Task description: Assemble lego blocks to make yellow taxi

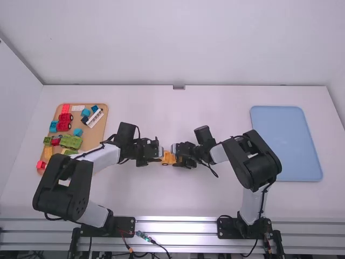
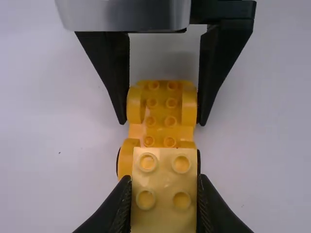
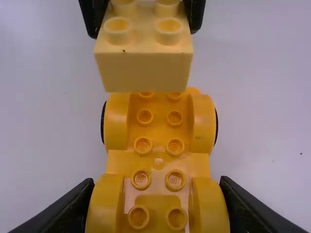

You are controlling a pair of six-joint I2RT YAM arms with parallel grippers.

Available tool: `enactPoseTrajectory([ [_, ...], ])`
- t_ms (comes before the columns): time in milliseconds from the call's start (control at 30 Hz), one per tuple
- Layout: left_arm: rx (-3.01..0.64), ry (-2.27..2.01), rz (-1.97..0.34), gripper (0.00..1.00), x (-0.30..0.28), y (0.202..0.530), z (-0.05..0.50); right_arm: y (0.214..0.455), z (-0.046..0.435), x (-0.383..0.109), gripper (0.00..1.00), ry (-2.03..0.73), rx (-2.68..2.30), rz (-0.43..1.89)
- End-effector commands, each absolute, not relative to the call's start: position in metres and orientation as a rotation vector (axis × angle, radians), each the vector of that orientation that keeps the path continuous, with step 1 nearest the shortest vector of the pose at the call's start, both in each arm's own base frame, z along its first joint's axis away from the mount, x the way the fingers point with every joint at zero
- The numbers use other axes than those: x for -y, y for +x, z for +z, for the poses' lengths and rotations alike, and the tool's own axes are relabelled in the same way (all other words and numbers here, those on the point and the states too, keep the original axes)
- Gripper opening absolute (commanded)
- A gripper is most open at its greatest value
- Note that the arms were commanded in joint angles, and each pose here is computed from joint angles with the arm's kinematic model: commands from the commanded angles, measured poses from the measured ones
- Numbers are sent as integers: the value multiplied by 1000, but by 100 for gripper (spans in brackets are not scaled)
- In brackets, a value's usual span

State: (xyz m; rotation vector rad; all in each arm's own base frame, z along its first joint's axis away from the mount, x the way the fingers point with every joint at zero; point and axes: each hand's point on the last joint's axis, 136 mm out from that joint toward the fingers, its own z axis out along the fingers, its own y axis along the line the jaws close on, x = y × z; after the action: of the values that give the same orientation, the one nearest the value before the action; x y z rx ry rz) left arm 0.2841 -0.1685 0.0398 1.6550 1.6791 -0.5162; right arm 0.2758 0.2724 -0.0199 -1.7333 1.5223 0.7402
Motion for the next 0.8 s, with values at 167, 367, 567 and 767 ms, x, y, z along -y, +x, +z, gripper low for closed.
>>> enactPoseTrajectory([
  [167, -1648, 1641, -554, 2, 174, 283, 48, 275, -21, -275, 63, -1735, -1510, 766],
  [367, -1721, 1567, -528, 2, 172, 297, 45, 276, -22, -274, 63, -1728, -1529, 767],
  [567, -1734, 1568, -539, 2, 172, 296, 40, 278, -23, -273, 63, -1716, -1558, 759],
  [767, -1747, 1572, -565, 2, 174, 297, 38, 274, -26, -272, 64, -1715, -1585, 776],
])
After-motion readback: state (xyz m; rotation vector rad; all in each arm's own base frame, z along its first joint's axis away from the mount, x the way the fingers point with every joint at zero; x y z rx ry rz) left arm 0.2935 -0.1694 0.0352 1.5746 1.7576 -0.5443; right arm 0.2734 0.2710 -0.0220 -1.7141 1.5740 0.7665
